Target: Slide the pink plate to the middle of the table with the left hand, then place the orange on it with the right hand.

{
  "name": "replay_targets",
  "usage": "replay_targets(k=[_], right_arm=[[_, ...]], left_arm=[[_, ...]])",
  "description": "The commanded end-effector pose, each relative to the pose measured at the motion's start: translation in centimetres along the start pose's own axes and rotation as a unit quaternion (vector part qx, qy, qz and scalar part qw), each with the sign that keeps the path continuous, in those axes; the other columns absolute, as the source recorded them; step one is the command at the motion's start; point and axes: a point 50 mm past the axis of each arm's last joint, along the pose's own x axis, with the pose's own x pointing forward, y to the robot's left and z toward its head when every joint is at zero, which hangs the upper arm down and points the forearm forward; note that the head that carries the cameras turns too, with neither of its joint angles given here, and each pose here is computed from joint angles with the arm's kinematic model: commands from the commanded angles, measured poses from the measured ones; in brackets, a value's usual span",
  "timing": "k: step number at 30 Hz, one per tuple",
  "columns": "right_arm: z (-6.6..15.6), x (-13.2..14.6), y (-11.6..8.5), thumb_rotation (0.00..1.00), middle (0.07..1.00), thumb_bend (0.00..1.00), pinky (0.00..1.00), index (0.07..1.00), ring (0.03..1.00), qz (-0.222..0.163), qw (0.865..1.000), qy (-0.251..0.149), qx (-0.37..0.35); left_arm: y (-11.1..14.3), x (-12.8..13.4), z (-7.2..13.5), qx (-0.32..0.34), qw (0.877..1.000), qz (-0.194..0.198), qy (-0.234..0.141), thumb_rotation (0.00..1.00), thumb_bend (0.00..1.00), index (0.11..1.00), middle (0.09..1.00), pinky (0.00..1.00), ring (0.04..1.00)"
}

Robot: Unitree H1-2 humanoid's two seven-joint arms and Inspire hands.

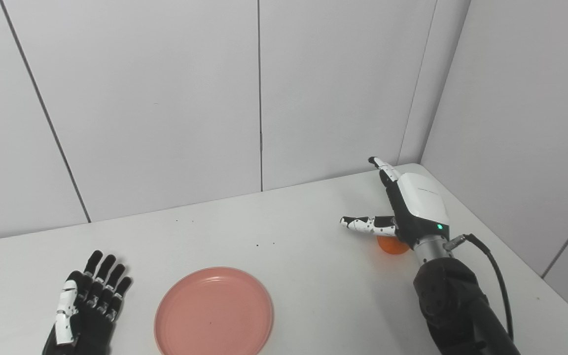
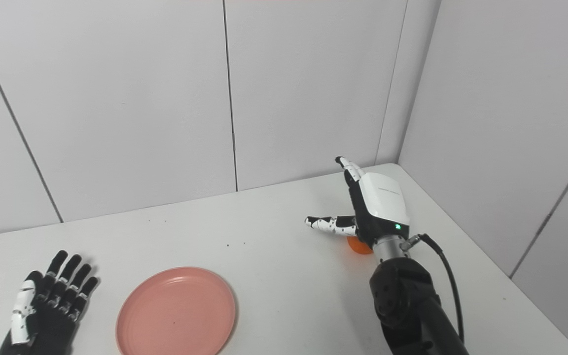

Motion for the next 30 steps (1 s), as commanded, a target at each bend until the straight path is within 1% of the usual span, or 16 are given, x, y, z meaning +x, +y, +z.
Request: replay_targets(k=[1,5,8,17,19,25,30], right_arm=[[-0.2,0.7,-1.1,0.48,0.890,0.99,0.70,0.903,0.836,-0.020,1.000,0.008,-0.002],[-0.9,0.9,-0.8,0.50,0.890,1.00,0.73,0.905,0.852,-0.014,1.000,0.015,-0.011],[-1.3,1.0,-0.7,0.50,0.892,1.00,0.74,0.906,0.856,-0.010,1.000,0.018,-0.015],[-2.8,1.1,-0.4,0.50,0.888,1.00,0.74,0.903,0.847,-0.004,0.999,0.035,-0.024],[-3.1,1.1,-0.4,0.49,0.888,1.00,0.74,0.901,0.847,-0.004,0.999,0.037,-0.023],[-4.1,1.2,-0.3,0.48,0.894,1.00,0.74,0.907,0.857,0.001,0.999,0.045,-0.019],[-4.5,1.3,-0.2,0.49,0.901,1.00,0.76,0.914,0.865,0.007,0.998,0.053,-0.022]], left_arm=[[1.6,-1.4,-2.2,-0.009,0.998,0.037,0.054,1.00,0.32,1.000,1.000,1.00,1.000],[1.6,-1.5,-2.3,-0.004,0.998,0.044,0.052,1.00,0.31,1.000,1.000,1.00,0.999],[1.5,-1.6,-2.1,-0.005,0.998,0.041,0.052,1.00,0.31,1.000,1.000,1.00,1.000],[1.3,-1.9,-1.7,-0.007,0.998,0.041,0.053,1.00,0.31,1.000,1.000,1.00,0.996],[1.2,-1.9,-1.6,-0.008,0.998,0.043,0.053,1.00,0.30,1.000,0.999,1.00,0.996],[1.0,-1.9,-1.5,-0.010,0.998,0.044,0.053,1.00,0.30,1.000,0.998,1.00,0.998],[0.8,-1.9,-1.3,-0.011,0.997,0.046,0.055,1.00,0.30,1.000,0.994,1.00,0.993]])
